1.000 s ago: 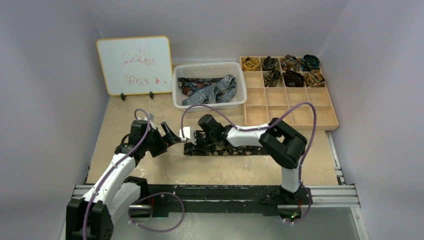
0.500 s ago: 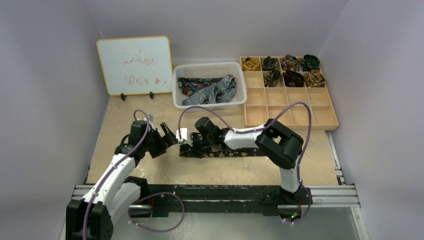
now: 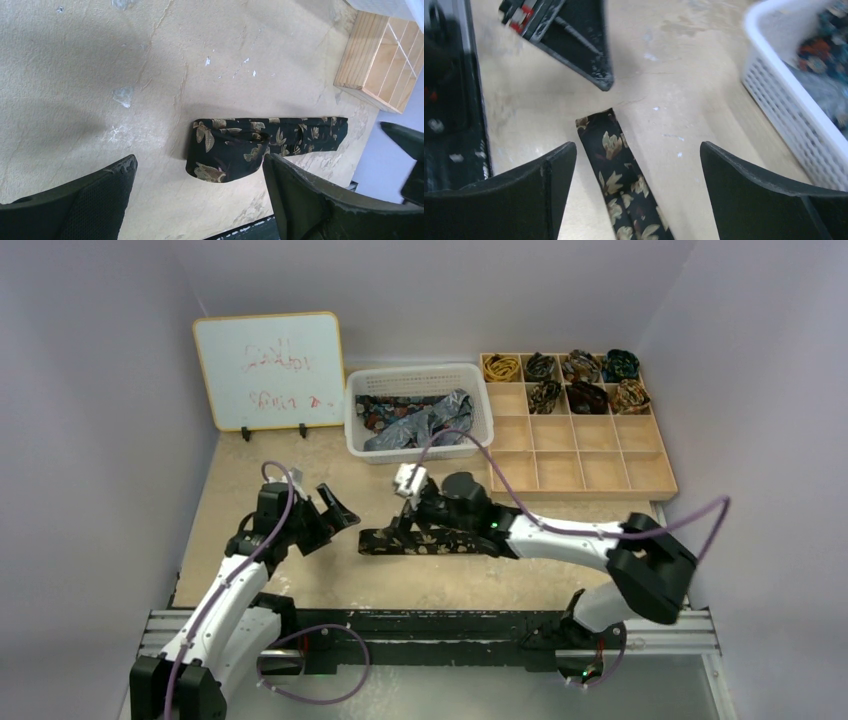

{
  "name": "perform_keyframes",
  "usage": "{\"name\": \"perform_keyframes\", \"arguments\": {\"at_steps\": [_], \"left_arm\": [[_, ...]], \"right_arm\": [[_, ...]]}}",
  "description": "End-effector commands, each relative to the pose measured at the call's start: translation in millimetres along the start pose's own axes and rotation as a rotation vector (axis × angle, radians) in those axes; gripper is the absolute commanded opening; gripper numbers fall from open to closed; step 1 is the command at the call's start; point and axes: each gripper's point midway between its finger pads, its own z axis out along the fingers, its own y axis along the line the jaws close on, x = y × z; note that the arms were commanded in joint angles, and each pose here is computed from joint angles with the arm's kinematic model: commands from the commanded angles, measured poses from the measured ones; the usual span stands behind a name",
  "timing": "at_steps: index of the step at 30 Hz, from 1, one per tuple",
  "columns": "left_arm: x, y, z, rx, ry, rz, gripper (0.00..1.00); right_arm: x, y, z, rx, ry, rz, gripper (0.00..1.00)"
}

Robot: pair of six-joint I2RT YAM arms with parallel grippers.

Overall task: Roll the ties
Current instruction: Roll the tie at the center of the board.

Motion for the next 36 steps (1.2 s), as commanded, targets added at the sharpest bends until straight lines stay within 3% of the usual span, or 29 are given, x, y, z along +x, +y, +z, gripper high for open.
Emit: {"name": "perform_keyframes", "arguments": {"at_steps": [1,3,4,6,9,12,17,26,36], "left_arm": [[-2.7,1.7,1.2,0.005,-0.021,-0.002,0.95],[-2.6,0.8,1.5,0.015,-0.022,0.004,0.95],[-2.2,0.6,2.0,0.020,-0.022,0.008,0.95],[-1.4,0.9,3.0,0.026,-0.022,0.013,0.95],[0.3,1.2,4.2,0.036,-0.020,0.021,0.95],[2.1,1.6,6.9,0.048,-0.015,0.029,0.95],[5.4,2.5,10.4,0.061,0.001,0.052,0.95],[18.5,0.4,17.8,0.124,0.060,0.085,0.93],[29.3,-1.2,22.8,0.167,0.116,0.096,0.89]], "right_arm": [[-30.4,-36.3,-44.1,0.261,-0.239,0.302,0.99],[-26.3,-41.8,-61.2,0.292,-0.295,0.489,0.99],[-20.4,-47.8,-67.3,0.323,-0.313,0.656,0.99],[-3.8,-48.0,-70.0,0.307,-0.278,0.883,0.99],[22.8,-39.9,-62.8,0.281,-0.159,1.058,0.97],[24.3,-31.1,-58.9,0.227,-0.205,1.173,0.89],[47.0,-23.3,-44.2,0.217,-0.116,1.251,0.79],[60.2,-4.1,-9.3,0.171,0.021,1.253,0.62],[80.7,-3.5,3.6,0.210,0.116,1.275,0.52]]}}
